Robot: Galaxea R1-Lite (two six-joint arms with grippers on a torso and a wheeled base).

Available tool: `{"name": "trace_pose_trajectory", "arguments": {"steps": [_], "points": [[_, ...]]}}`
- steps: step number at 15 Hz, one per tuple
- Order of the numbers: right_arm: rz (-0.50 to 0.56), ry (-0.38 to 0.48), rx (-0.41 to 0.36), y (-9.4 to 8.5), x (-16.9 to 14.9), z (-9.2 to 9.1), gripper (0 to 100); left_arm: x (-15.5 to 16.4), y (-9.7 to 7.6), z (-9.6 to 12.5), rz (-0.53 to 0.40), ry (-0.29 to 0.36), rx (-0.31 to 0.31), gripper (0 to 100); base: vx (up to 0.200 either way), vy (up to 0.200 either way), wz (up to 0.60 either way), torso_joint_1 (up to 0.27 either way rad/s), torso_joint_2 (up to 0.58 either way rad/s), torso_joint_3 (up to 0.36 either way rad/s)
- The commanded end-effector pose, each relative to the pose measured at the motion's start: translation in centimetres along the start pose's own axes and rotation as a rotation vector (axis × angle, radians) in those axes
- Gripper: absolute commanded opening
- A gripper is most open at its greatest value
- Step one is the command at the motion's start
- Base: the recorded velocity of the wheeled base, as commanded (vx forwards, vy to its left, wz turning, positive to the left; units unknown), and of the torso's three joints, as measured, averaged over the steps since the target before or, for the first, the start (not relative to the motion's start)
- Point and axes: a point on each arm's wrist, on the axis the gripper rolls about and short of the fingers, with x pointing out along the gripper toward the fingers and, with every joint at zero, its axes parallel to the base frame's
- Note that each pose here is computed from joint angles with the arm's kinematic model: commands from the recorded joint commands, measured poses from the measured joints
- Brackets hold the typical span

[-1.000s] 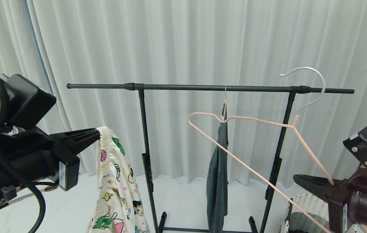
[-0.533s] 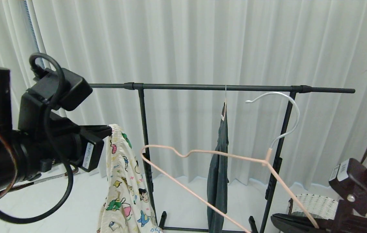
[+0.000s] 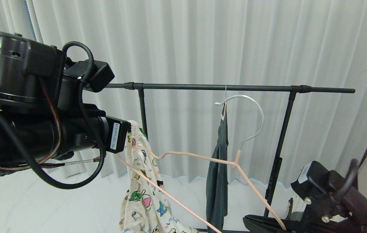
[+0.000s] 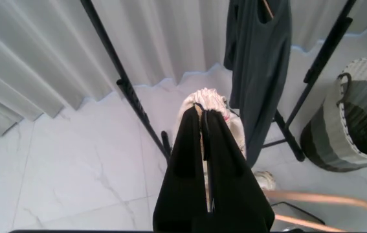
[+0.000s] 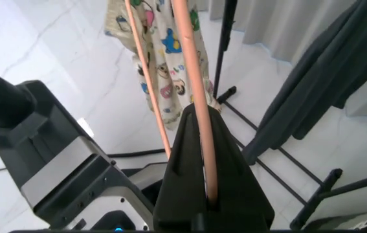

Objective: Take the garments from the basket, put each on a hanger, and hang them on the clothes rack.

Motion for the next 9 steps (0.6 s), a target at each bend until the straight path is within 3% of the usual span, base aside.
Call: {"name": "trace_pose_trajectory", "arguments": {"steps": [1,6,9], "points": [[-0.012,0.023,-0.006,0.05,0.68,-0.29,0,0.52,-0.15,0.02,0.005,0.011,0.003,0,0.0,0.0,0.0,0.0,0.0,0.0],[-0.034,0.004,0.004,-0.5,0.36,0.06,0,1.25,-0.06,-0.08,0.118,0.028,0.01,0,0.0,0.0,0.0,0.0,0.0,0.0],[-0.07,0.0,0.005,-0.68,0.58,0.04,0,1.09,-0.2,-0.01,0.119,0.023,0.012,0,0.0,0.0,0.0,0.0,0.0,0.0]]}}
